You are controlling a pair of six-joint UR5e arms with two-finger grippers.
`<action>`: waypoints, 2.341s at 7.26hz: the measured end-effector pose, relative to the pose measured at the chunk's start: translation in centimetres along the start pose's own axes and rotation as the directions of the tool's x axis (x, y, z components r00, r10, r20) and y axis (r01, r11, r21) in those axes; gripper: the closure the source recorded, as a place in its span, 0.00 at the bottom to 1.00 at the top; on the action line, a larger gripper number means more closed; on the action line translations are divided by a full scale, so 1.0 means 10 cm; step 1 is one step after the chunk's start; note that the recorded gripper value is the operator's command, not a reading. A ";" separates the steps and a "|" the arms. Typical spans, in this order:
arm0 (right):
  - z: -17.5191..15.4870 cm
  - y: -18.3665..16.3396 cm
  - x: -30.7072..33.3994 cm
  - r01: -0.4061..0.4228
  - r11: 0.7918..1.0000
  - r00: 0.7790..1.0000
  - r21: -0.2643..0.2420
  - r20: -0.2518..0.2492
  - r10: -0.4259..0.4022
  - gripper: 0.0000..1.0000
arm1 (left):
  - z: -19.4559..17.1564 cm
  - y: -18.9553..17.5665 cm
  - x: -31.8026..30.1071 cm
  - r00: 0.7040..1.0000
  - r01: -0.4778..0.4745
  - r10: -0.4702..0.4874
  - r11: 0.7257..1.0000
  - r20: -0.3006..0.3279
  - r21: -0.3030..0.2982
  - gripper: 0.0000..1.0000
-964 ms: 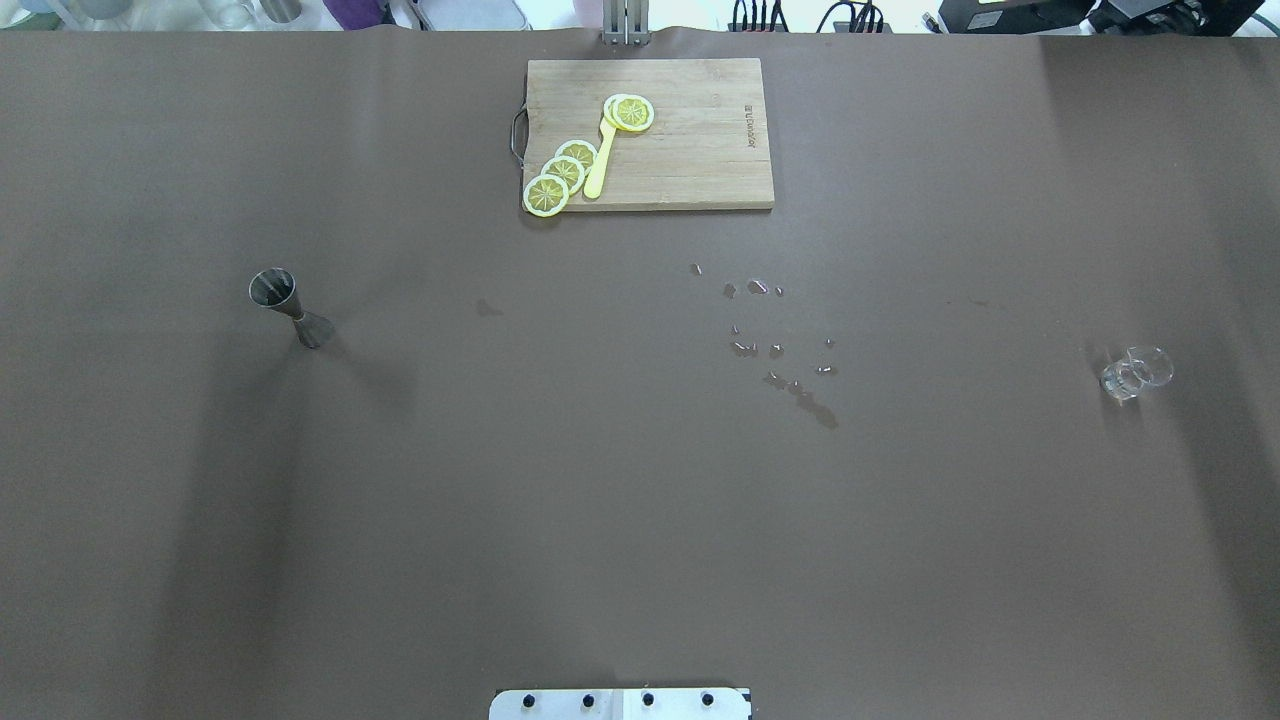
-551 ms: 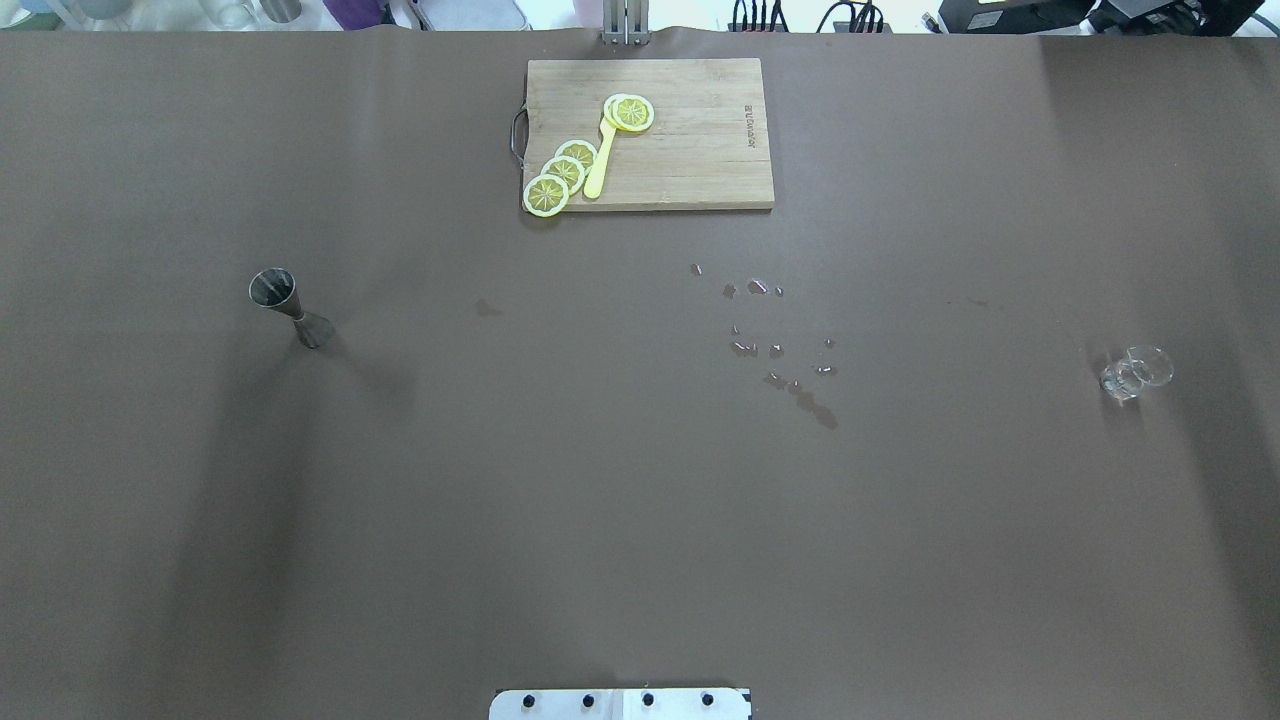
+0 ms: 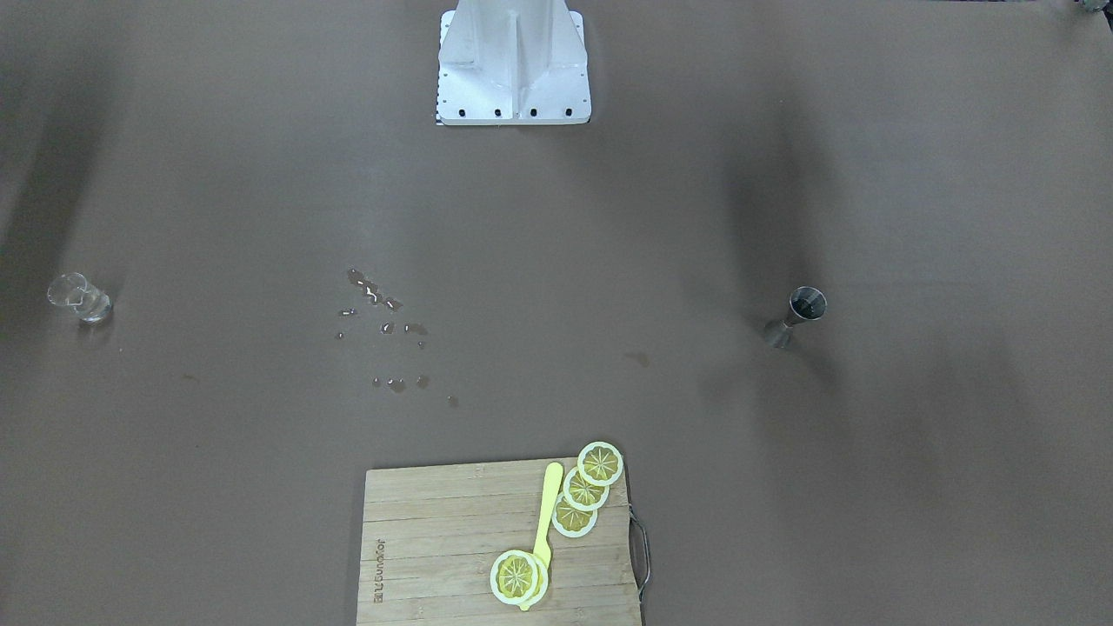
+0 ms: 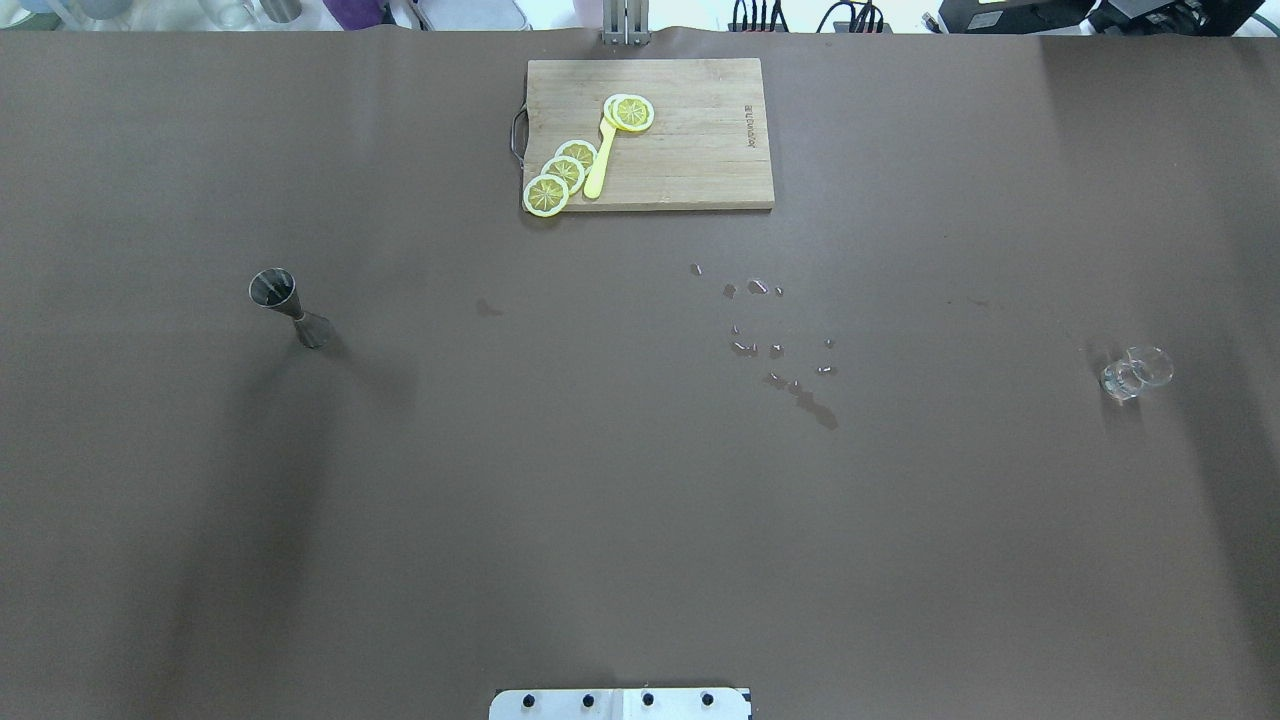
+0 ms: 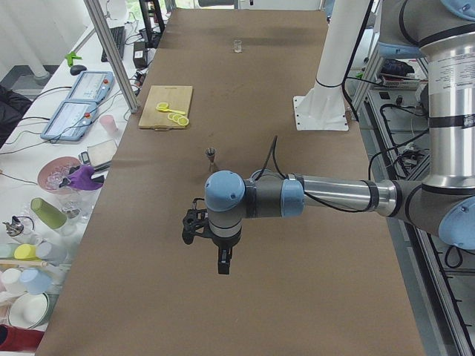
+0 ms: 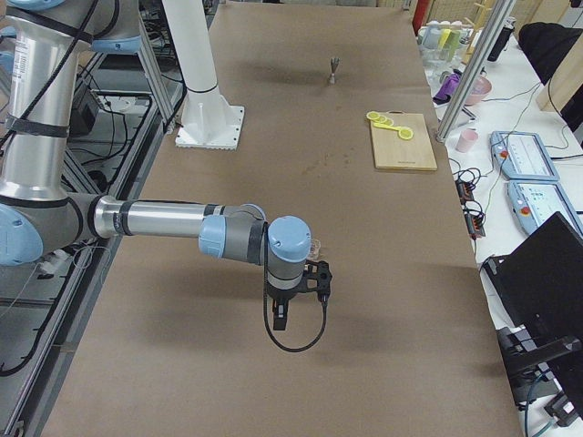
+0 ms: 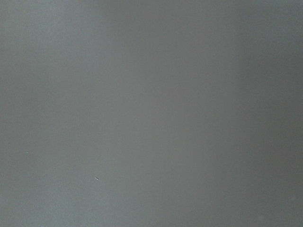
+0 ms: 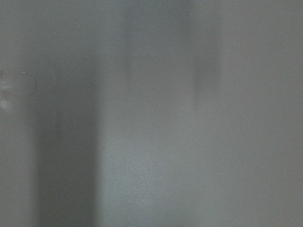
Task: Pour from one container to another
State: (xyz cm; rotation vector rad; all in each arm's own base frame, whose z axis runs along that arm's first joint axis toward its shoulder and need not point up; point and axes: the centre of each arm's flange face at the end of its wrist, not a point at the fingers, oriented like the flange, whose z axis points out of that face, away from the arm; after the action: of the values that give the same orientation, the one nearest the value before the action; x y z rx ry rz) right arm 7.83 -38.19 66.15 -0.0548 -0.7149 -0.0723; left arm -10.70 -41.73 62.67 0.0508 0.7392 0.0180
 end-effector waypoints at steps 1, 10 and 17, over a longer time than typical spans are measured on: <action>0.00 0.00 0.00 0.000 1.000 1.000 0.000 0.000 0.000 0.00 | -0.03 -0.01 0.03 1.000 0.001 -0.001 1.000 -0.001 0.007 0.02; -0.06 -0.02 -0.06 0.016 1.000 1.000 0.022 0.008 -0.016 0.00 | -0.11 -0.07 0.18 0.997 -0.003 0.007 0.999 -0.082 0.047 0.02; -0.10 -0.03 -0.09 0.030 0.999 1.000 0.037 0.007 -0.030 0.00 | -0.11 -0.08 0.19 0.997 -0.007 0.011 0.999 -0.081 0.050 0.02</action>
State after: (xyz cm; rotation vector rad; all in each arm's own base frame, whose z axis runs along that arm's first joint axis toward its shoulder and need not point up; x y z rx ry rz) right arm 7.74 -38.54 64.85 -0.0089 -0.7241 -0.0872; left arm -10.06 -42.39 60.53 0.1013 0.8209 0.0106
